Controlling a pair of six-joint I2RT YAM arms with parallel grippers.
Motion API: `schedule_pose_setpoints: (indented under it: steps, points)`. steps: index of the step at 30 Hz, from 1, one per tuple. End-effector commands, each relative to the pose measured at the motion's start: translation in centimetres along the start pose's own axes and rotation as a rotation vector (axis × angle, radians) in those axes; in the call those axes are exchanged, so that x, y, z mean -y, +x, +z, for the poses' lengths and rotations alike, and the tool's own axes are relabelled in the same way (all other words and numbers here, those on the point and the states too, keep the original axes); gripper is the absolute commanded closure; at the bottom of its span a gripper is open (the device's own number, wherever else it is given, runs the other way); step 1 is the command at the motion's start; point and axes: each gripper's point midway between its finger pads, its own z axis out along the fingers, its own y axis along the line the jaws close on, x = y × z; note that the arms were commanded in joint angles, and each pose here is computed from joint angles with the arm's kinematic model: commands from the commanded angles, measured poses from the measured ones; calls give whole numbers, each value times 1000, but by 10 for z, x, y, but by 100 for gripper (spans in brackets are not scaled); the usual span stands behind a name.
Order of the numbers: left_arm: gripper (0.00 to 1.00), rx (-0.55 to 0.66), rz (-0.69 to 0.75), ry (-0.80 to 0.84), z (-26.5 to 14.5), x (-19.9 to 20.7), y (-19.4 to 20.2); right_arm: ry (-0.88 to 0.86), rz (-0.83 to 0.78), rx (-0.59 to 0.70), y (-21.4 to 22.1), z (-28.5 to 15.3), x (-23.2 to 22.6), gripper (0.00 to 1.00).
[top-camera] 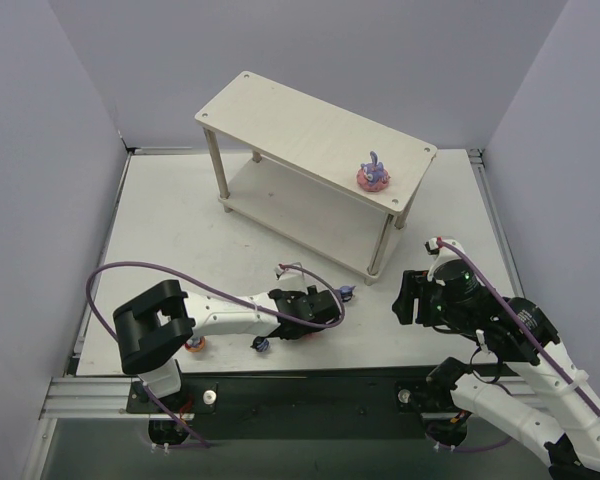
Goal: Place and organize the plastic toys onto the shelf
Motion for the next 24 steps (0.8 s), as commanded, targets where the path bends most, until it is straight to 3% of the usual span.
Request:
schedule_pose_setpoints:
  steps: [1, 10, 17, 24]
  points:
    - [81, 21, 78, 66, -8, 11, -13, 46, -14, -13, 1, 2, 9, 41]
    - [97, 15, 292, 369, -48, 43, -37, 64, 2, 10, -8, 4, 8, 42]
    - [100, 45, 410, 619, -106, 50, -85, 77, 20, 27, -15, 4, 8, 42]
    - [100, 218, 488, 705, -187, 41, -163, 101, 31, 42, -21, 5, 11, 42]
